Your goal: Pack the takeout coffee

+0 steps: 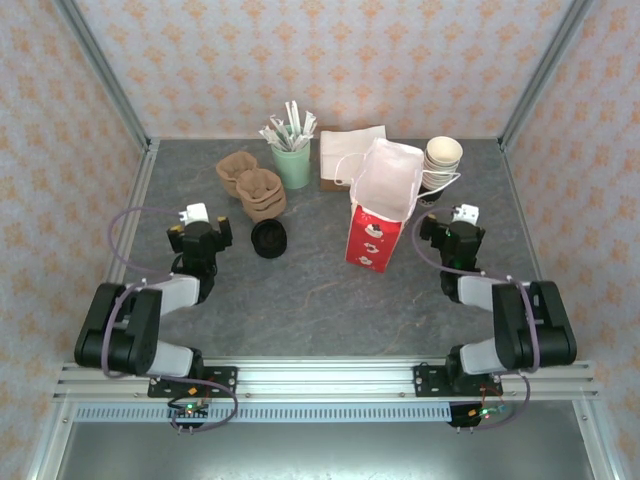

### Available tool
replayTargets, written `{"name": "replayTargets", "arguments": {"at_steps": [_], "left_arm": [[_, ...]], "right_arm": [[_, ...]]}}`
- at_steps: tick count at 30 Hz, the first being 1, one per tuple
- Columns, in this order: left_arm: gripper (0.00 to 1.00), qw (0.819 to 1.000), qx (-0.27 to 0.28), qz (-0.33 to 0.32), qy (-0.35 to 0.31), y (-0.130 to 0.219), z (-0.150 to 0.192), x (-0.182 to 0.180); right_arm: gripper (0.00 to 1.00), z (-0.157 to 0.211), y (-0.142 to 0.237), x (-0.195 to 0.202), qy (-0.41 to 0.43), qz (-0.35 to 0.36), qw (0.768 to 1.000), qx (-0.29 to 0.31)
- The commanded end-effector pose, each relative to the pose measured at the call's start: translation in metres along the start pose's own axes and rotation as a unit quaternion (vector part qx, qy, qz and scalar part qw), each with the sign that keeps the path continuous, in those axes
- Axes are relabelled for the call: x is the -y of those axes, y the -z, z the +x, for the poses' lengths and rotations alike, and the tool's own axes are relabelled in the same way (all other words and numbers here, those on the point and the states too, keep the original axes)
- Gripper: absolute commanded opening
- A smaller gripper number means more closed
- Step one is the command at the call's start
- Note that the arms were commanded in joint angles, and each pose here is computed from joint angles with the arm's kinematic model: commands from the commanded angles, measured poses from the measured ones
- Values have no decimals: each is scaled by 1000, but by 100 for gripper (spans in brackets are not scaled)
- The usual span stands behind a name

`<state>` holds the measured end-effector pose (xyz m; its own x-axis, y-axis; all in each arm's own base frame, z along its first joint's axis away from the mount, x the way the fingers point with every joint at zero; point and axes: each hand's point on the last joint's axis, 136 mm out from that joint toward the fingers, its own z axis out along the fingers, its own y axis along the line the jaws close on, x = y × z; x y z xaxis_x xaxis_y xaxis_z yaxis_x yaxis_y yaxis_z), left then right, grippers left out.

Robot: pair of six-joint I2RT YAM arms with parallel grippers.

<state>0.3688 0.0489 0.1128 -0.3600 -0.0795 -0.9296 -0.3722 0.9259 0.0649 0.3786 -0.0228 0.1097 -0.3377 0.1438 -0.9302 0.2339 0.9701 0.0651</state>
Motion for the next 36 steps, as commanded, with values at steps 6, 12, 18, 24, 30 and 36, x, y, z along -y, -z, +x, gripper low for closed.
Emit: {"name": "replayTargets", "arguments": {"at_steps": [6, 12, 18, 24, 30, 36], "left_arm": [[100, 996, 46, -35, 68, 61, -75, -31], [100, 979, -50, -113, 164, 97, -90, -62], [100, 979, -105, -63, 165, 102, -92, -42], [100, 978, -121, 3, 170, 109, -99, -21], [100, 978, -130, 22, 164, 117, -103, -15], [100, 977, -131, 33, 163, 121, -106, -12]], "right_arm": [[99, -61, 38, 54, -77, 163, 984, 4], [99, -101, 42, 59, -216, 180, 956, -81], [100, -131, 26, 32, -257, 132, 946, -150], [90, -157, -2, 5, -274, 83, 941, -181], [82, -168, -23, -3, -276, 81, 938, -196], [76, -165, -39, -9, -274, 75, 935, -212]]}}
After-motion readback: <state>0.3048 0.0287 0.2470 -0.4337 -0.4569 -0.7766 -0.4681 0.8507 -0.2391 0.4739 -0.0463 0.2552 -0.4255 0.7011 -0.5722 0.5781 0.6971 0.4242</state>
